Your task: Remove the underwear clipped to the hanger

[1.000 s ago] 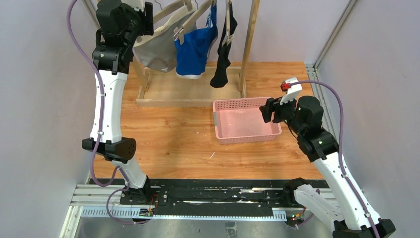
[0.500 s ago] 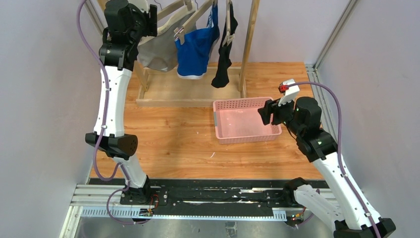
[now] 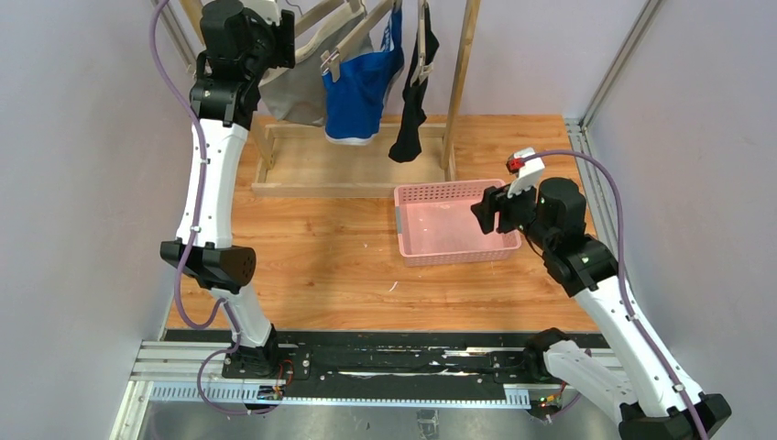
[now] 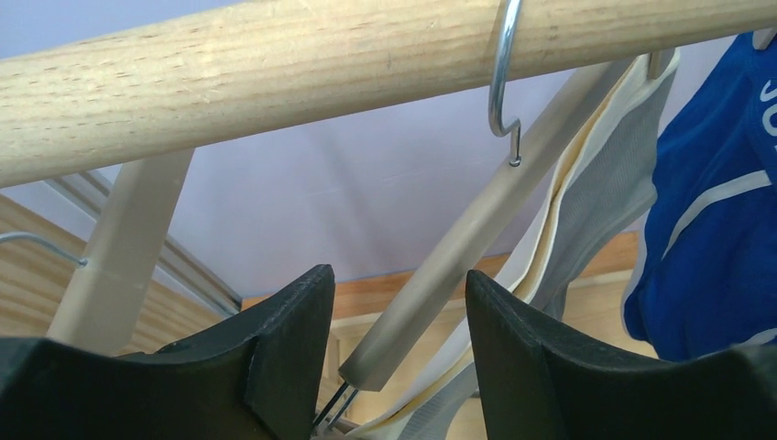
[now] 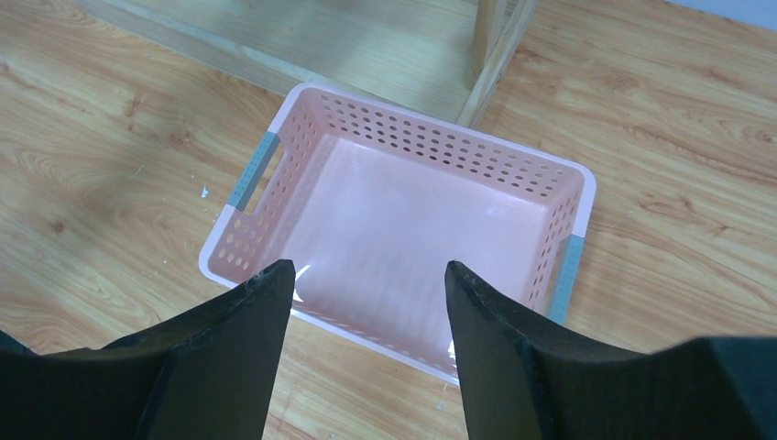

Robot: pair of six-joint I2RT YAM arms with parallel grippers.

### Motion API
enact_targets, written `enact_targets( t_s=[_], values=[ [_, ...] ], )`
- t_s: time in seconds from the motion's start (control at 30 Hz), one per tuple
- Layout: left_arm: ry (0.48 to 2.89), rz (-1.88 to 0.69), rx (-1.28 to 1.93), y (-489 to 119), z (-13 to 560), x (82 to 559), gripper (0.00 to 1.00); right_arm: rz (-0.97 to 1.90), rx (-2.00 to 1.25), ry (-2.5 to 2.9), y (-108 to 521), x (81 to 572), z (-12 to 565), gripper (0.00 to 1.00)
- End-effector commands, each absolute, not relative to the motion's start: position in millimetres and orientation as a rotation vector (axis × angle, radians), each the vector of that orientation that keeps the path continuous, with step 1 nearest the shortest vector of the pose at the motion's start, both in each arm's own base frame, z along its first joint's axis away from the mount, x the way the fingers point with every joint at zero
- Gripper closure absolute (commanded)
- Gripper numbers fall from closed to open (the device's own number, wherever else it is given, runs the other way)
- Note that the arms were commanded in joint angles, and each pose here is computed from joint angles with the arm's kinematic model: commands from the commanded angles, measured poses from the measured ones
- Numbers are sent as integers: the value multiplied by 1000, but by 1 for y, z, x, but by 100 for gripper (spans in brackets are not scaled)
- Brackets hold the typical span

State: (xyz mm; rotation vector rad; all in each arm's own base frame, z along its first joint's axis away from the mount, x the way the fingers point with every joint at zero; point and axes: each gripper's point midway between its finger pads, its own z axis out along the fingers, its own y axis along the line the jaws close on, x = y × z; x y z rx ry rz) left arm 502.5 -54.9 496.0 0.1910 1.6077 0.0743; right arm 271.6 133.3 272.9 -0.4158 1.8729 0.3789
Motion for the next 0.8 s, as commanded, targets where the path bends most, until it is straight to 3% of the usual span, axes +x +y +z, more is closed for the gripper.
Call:
enact_targets(
  t_s=[0.0, 0.37, 0.77],
  values=[
    [1544, 25, 183, -59, 512, 503, 38, 438, -454, 1879, 149, 266, 266, 37],
    [1501, -24, 173, -65, 520, 505, 45, 452, -518, 1900, 170, 263, 257, 39],
    [1526, -58, 200, -72, 511, 505, 70, 460, -534, 1899, 178, 261, 255, 39]
  ],
)
